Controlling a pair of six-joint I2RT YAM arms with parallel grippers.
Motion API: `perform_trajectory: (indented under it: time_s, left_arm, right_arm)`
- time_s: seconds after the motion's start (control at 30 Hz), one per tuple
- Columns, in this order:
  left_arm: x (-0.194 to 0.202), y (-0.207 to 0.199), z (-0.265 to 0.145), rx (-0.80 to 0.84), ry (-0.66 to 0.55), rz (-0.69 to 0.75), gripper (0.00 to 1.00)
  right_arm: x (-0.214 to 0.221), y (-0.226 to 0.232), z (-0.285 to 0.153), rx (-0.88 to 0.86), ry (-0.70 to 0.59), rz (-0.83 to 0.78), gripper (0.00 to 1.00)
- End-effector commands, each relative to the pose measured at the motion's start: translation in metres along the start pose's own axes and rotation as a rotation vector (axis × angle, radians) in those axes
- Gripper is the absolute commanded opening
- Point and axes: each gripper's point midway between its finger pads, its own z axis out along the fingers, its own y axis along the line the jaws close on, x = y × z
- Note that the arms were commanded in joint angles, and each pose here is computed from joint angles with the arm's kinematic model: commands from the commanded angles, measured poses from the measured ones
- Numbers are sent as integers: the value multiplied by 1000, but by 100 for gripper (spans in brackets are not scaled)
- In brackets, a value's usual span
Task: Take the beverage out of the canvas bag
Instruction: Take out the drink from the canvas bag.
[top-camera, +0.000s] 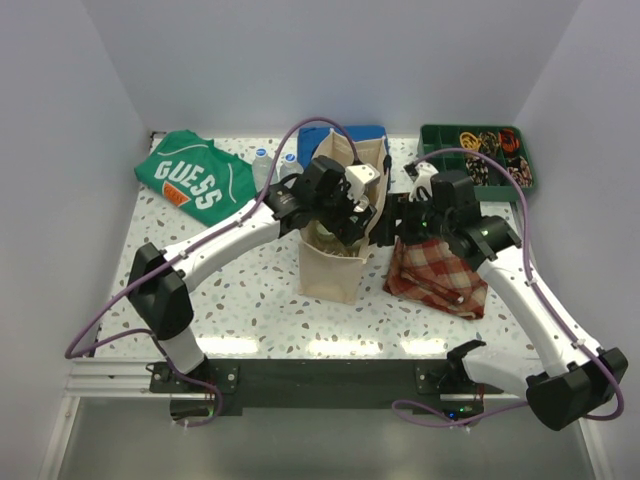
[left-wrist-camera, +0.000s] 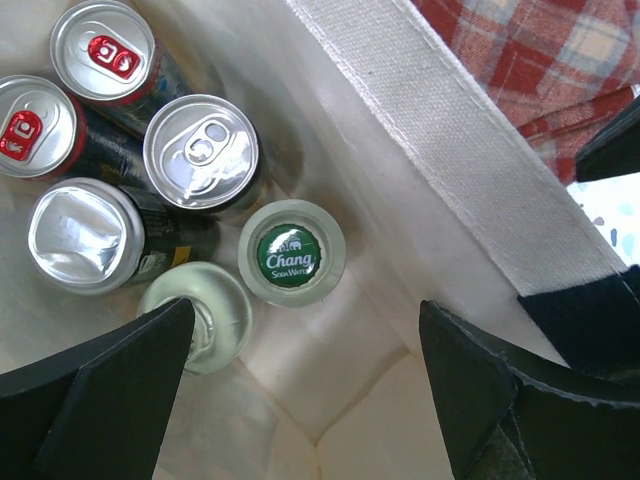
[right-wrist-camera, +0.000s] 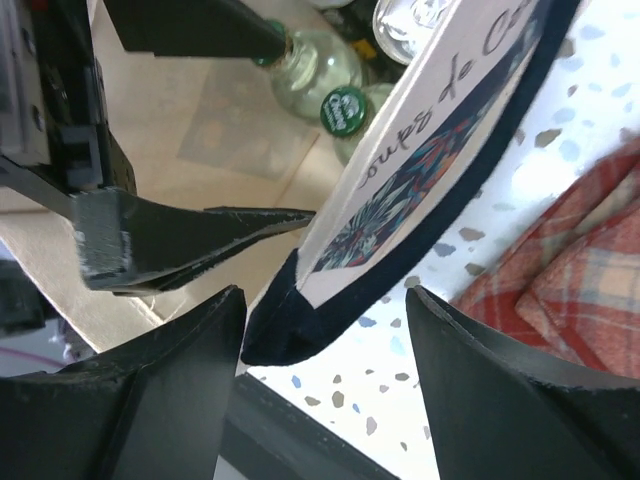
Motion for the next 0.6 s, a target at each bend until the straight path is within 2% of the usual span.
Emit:
perform_trajectory:
  time_s: [0.0, 0.17, 0.4, 0.57]
  left_arm:
    - [-29, 6, -4, -37, -88, 2, 100]
    - [-27, 7, -4, -46, -87, -7, 100]
    - [-36, 9, -15, -64, -142, -16, 100]
    - [-40, 10, -13, -70, -150, -22, 100]
  right_arm:
    - [-24, 4, -7, 11, -76, -34, 70]
    - [-20, 3, -9, 10, -72, -41, 70]
    - [-8, 8, -9, -66, -111, -131, 70]
    - [-8, 14, -6, -110, -88, -167, 71]
